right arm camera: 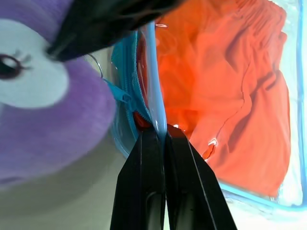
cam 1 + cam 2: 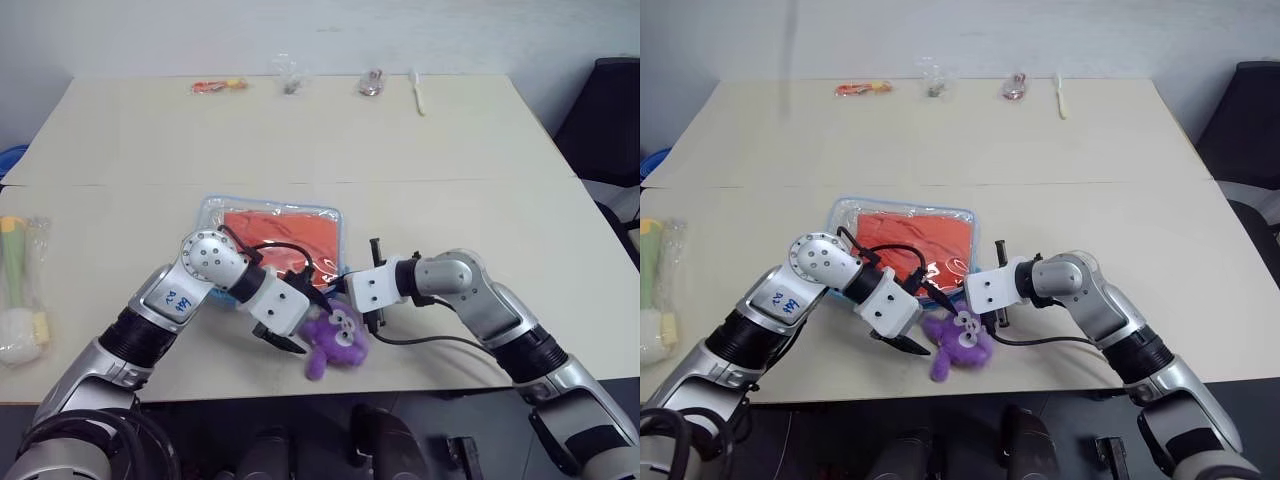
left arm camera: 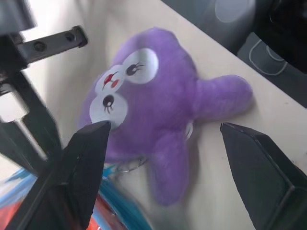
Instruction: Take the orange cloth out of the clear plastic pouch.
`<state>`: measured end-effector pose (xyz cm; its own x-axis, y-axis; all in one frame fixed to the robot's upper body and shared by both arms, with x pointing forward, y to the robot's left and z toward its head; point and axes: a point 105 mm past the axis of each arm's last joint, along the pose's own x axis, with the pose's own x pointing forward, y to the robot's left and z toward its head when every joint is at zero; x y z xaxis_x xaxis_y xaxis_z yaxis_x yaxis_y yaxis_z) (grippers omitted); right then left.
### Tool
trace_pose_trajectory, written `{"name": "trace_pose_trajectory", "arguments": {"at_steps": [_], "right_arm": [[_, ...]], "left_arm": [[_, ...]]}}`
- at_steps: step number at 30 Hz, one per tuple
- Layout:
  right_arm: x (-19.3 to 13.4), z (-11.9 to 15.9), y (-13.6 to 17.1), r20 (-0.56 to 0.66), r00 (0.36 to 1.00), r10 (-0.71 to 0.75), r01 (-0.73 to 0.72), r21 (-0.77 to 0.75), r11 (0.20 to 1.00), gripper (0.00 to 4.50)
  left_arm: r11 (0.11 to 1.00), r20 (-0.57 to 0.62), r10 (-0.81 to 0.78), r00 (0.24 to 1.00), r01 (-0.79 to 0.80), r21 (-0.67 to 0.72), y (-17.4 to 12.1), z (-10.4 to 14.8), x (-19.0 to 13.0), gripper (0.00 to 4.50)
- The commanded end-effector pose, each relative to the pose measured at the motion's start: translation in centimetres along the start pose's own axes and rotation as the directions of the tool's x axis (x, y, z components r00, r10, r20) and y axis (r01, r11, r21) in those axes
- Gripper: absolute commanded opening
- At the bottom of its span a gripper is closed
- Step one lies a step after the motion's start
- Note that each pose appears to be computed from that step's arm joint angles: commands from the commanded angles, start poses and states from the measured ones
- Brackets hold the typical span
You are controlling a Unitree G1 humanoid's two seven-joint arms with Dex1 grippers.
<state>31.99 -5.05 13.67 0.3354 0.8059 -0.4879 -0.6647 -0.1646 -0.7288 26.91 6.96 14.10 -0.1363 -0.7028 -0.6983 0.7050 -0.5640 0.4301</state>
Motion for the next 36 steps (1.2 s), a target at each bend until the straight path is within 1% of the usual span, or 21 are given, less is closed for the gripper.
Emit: {"name": "trace_pose_trajectory", "arguments": {"at_steps": [1, 4, 8, 11, 17, 20, 21, 22, 25, 28, 32, 36], "right_arm": [[-0.7, 0.2, -1.2, -0.002, 0.999, -0.049, 0.049, -0.012, 0.999, 0.03], [-0.8, 0.2, -1.2, -0.004, 0.999, -0.051, 0.051, -0.011, 0.999, 0.03], [-0.8, 0.0, -1.3, -0.007, 0.999, -0.054, 0.054, -0.006, 0.999, 0.03], [-0.8, 0.0, -1.3, -0.008, 0.999, -0.053, 0.053, -0.006, 0.999, 0.00], [-1.0, 0.0, -1.4, -0.009, 0.998, -0.058, 0.058, -0.007, 0.998, 0.00], [-1.1, -0.2, -1.4, -0.012, 0.998, -0.056, 0.056, -0.006, 0.998, 0.00], [-1.2, -0.2, -1.4, -0.010, 0.998, -0.055, 0.055, -0.004, 0.998, 0.00], [-1.2, -0.2, -1.4, -0.009, 0.999, -0.053, 0.053, -0.004, 0.999, 0.00], [-1.3, -0.3, -1.3, -0.012, 0.999, -0.053, 0.053, -0.004, 0.999, 0.00], [-1.4, -0.5, -1.4, -0.022, 0.998, -0.057, 0.057, -0.004, 0.998, 0.00], [-1.9, -0.9, -1.3, -0.027, 0.998, -0.058, 0.058, -0.004, 0.998, 0.00], [-2.8, -1.5, -1.1, -0.041, 0.997, -0.065, 0.065, -0.004, 0.998, 0.00]], "left_arm": [[1.000, -0.002, -0.009, 1.000, 0.009, 0.007, 0.2, 0.3, 0.7, 3.88], [1.000, -0.003, 0.020, 1.000, -0.020, 0.009, 0.7, 0.4, 1.4, 3.88], [1.000, 0.006, 0.024, 1.000, -0.024, 0.018, 0.5, 0.7, 2.4, 3.88], [1.000, 0.031, 0.024, 0.999, -0.025, 0.010, 0.2, 1.1, 2.6, 3.27], [1.000, 0.031, 0.009, 0.999, -0.009, 0.002, -0.3, 1.0, 2.4, 1.40], [1.000, 0.053, 0.013, 0.999, -0.012, -0.007, -0.3, 1.2, 2.0, 0.46], [1.000, 0.057, 0.020, 0.998, -0.019, -0.013, -0.2, 1.3, 1.8, 0.19], [0.999, 0.059, 0.028, 0.998, -0.027, -0.023, -0.1, 1.3, 1.7, 0.05], [0.997, 0.069, 0.034, 0.997, -0.029, -0.070, -0.5, 1.4, 1.1, 0.05], [0.991, 0.092, 0.038, 0.995, -0.025, -0.135, -1.3, 1.6, -0.4, 0.05], [0.981, 0.048, 0.044, 0.998, -0.034, -0.193, -2.5, 1.0, -2.6, 0.05], [0.954, -0.025, 0.068, 0.997, -0.072, -0.292, -4.7, 0.0, -5.4, 0.05]]}}
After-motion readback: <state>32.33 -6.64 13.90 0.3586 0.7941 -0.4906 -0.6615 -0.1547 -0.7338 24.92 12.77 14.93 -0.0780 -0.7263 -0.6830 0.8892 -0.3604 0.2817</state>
